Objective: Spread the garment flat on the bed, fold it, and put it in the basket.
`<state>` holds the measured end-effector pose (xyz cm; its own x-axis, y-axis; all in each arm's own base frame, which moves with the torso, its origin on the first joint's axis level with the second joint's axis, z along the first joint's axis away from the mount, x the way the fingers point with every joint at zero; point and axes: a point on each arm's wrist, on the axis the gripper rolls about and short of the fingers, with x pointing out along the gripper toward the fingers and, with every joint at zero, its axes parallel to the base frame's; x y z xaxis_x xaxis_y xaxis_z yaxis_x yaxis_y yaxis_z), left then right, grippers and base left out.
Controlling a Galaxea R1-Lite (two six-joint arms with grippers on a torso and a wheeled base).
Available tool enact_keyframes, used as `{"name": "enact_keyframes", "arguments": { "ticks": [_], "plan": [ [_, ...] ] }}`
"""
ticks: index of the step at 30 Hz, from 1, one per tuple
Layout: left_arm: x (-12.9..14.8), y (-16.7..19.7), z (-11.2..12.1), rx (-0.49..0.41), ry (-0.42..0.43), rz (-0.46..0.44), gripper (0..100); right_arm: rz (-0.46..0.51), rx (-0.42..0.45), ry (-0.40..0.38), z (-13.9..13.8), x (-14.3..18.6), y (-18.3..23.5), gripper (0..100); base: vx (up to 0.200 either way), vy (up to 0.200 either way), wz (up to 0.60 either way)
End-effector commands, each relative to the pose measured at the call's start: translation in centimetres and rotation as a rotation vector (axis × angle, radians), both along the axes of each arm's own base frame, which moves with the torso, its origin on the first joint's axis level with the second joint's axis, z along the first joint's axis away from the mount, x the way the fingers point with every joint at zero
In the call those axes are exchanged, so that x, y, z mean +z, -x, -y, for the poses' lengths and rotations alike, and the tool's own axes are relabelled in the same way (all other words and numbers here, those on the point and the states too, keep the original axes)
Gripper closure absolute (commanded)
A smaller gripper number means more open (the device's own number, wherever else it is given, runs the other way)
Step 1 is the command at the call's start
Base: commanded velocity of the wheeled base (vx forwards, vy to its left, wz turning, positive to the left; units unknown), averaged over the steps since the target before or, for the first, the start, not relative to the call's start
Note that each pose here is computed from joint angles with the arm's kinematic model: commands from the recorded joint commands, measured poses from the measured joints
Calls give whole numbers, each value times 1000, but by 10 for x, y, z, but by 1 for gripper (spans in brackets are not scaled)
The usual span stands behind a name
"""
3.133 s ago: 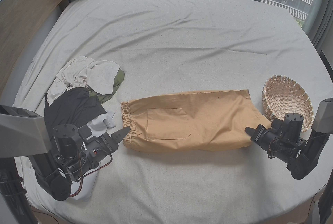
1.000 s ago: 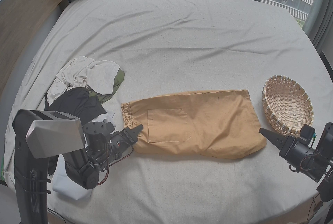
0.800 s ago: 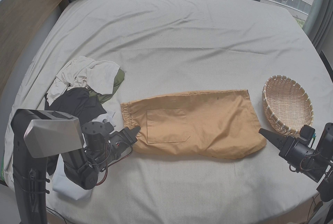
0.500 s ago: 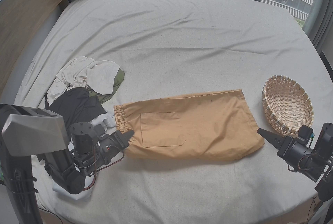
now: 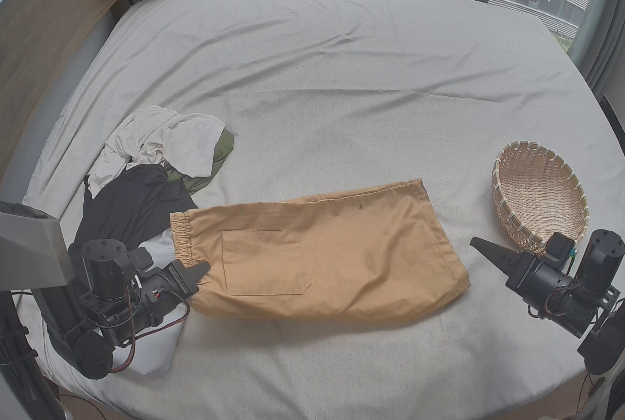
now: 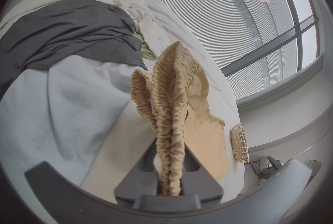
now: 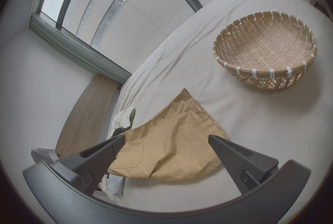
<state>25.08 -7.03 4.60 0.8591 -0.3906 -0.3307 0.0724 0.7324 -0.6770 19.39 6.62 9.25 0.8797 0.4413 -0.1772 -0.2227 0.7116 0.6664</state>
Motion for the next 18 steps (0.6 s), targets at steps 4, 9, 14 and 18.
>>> {"name": "enact_keyframes", "arguments": {
  "ticks": [4,9,14,18],
  "plan": [
    [16,-6,9,-25,21,84,100,-19,20,-4,-5,-3,0,0,0,0,0],
    [28,-13,29,-87,47,152,100,-20,18,-23,-5,-2,-1,0,0,0,0],
    [39,-17,56,-171,79,215,100,-18,36,-28,-9,-1,0,0,0,0,0],
    [48,-17,78,-236,105,260,100,-15,40,-36,-10,0,1,0,0,0,0]
  ]
}}
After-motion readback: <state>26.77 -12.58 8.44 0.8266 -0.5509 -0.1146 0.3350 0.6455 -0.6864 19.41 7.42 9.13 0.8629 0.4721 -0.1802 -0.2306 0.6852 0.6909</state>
